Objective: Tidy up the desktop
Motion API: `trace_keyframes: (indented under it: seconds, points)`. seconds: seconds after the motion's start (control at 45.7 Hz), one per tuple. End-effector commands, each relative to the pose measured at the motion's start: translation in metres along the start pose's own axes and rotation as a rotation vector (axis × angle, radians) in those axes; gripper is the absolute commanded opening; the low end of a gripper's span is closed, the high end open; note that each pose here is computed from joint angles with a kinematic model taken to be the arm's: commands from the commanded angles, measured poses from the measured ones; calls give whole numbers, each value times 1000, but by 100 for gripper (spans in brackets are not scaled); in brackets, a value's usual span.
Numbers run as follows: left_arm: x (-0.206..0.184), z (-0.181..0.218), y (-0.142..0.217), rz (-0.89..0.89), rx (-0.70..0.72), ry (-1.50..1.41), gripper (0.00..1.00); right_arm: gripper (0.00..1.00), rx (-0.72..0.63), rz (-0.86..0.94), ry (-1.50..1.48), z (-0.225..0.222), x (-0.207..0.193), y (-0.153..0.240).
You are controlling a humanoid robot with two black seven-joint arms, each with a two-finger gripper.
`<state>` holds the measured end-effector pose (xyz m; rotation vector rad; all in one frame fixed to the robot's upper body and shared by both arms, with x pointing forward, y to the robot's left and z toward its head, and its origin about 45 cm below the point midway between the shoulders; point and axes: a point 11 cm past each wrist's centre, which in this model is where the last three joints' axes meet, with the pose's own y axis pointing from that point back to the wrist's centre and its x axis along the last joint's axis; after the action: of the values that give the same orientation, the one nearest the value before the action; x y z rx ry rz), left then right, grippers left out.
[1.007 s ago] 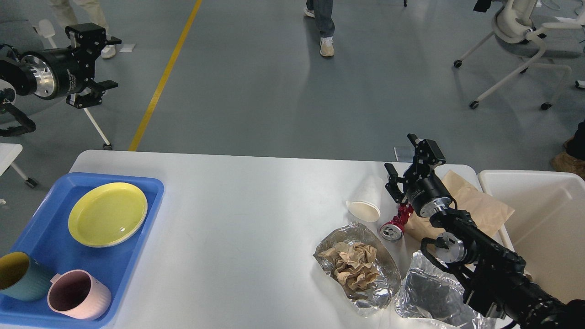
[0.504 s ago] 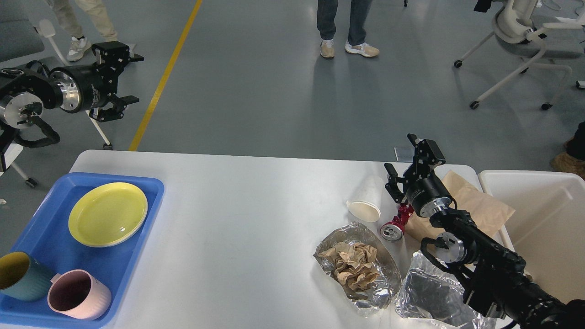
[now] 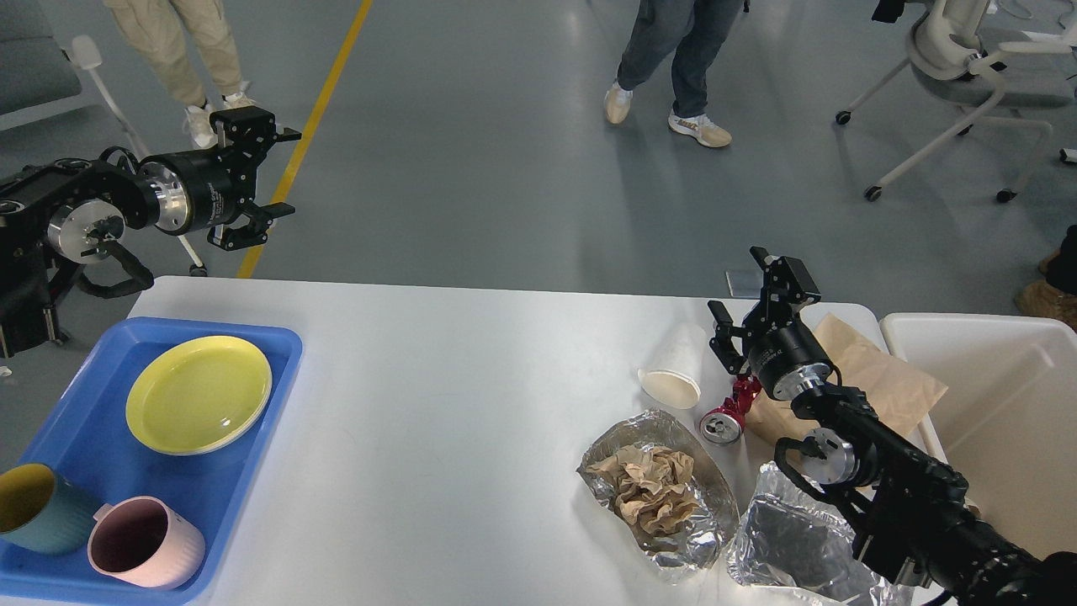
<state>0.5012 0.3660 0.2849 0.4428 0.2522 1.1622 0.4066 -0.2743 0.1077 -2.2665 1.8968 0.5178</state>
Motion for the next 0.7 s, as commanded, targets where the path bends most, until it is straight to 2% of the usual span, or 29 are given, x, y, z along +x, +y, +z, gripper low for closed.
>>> trace_keyframes:
  seconds: [0.0,0.241,0.679]
  points:
    - [-3,-10,-3,-9,-19,62,96,100,2,-1,0,0,0,0]
    - [-16,-58,-19,-12,-29,232,96,100,0,0,0,0,0,0]
    - [2,-134,-5,84,19,386,96,100,2,-1,0,0,0,0]
